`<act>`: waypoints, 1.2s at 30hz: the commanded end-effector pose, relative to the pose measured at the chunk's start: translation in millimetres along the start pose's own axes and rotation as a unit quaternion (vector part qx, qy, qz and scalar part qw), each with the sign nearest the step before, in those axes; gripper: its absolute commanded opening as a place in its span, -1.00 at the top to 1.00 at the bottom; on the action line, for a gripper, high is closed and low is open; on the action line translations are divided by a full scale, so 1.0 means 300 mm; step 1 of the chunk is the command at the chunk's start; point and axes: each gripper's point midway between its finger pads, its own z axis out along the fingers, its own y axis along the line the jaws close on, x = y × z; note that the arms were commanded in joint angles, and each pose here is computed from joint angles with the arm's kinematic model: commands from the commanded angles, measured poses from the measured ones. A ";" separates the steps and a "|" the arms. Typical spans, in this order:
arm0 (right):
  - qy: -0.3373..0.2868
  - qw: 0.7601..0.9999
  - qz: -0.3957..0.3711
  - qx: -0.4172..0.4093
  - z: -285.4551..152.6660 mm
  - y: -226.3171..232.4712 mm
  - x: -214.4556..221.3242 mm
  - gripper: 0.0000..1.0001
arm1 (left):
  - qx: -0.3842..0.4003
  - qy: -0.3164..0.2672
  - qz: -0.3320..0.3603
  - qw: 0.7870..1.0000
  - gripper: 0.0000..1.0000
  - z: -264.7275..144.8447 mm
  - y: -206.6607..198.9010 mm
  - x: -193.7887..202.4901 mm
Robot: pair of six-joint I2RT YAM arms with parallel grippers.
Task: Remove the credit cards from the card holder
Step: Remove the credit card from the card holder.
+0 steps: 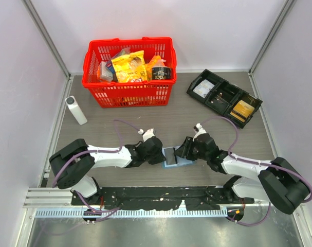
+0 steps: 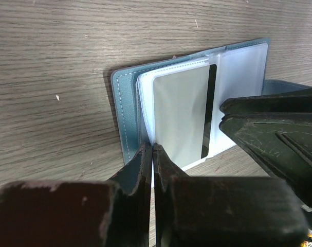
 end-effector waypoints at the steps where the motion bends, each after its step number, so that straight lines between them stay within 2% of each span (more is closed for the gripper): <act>1: 0.009 0.999 0.014 -0.048 0.016 0.047 0.005 0.16 | -0.018 0.008 -0.003 1.000 0.91 0.021 0.044 0.028; 9: 0.023 0.999 0.020 -0.045 0.027 0.014 0.026 0.30 | -0.015 0.012 -0.009 1.000 0.91 0.027 0.046 0.033; 26: 0.015 0.994 0.017 -0.111 0.003 0.059 0.018 0.59 | -0.008 0.026 -0.045 0.999 0.97 0.046 0.082 0.044; 36: 0.014 0.990 0.018 -0.138 -0.020 0.066 0.011 0.92 | -0.010 0.027 -0.061 0.998 1.00 0.050 0.111 0.049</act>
